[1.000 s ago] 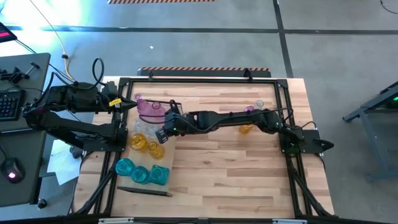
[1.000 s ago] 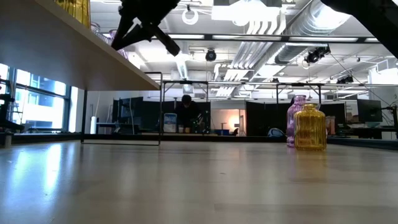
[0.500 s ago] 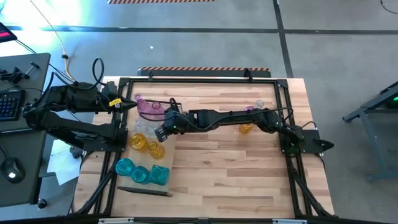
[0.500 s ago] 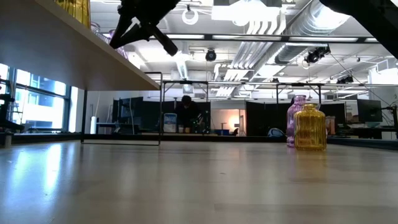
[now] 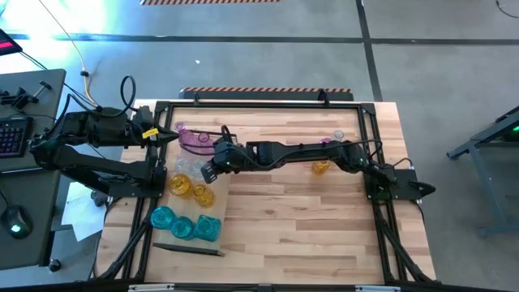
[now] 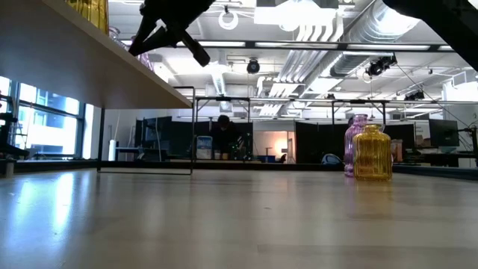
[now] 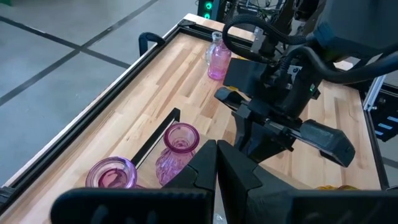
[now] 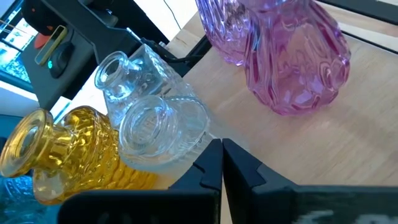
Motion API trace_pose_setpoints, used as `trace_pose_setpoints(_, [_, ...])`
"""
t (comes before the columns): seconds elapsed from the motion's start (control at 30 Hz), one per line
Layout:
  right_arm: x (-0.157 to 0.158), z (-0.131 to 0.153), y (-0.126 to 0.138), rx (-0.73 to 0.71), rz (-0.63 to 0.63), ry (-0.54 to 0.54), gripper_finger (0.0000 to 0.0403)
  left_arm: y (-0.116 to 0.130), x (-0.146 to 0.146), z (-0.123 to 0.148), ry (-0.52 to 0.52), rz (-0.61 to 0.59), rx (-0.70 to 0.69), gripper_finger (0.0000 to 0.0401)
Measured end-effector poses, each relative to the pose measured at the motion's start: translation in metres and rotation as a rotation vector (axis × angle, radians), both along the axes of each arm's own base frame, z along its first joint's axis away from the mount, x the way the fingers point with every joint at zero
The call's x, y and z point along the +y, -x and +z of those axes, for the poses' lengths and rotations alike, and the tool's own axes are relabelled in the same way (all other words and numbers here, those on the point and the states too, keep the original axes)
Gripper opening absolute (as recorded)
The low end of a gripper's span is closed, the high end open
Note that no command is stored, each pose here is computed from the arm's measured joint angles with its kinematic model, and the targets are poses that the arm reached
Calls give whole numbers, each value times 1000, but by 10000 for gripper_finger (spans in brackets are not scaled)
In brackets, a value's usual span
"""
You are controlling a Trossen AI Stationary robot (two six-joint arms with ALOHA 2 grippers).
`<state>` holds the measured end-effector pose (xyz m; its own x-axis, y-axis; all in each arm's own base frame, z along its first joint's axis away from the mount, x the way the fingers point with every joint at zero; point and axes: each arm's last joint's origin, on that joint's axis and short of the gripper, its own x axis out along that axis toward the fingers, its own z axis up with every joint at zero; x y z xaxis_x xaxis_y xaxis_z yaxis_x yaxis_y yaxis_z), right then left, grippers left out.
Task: Sort vases onto shelf
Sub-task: Put the left transparent flower vase on the shelf, then adjust the violet flower vase on the shelf
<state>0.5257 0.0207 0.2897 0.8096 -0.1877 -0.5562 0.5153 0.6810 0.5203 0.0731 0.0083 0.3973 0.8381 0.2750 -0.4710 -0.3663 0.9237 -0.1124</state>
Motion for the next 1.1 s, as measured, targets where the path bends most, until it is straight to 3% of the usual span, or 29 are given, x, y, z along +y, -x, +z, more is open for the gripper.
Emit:
trace_pose_setpoints(0.77, [-7, 4, -2, -28, 0, 67, 0, 1, 1, -1, -15, 31, 17, 5])
trace_pose_setpoints(0.97, [0, 4, 0, -9, -59, 141, 0, 29, 3, -14, -29, 142, 142, 5])
trace_pose_setpoints(1.1, [6, 4, 1, -4, -73, 162, 0, 54, 4, -18, -7, 195, 115, 5])
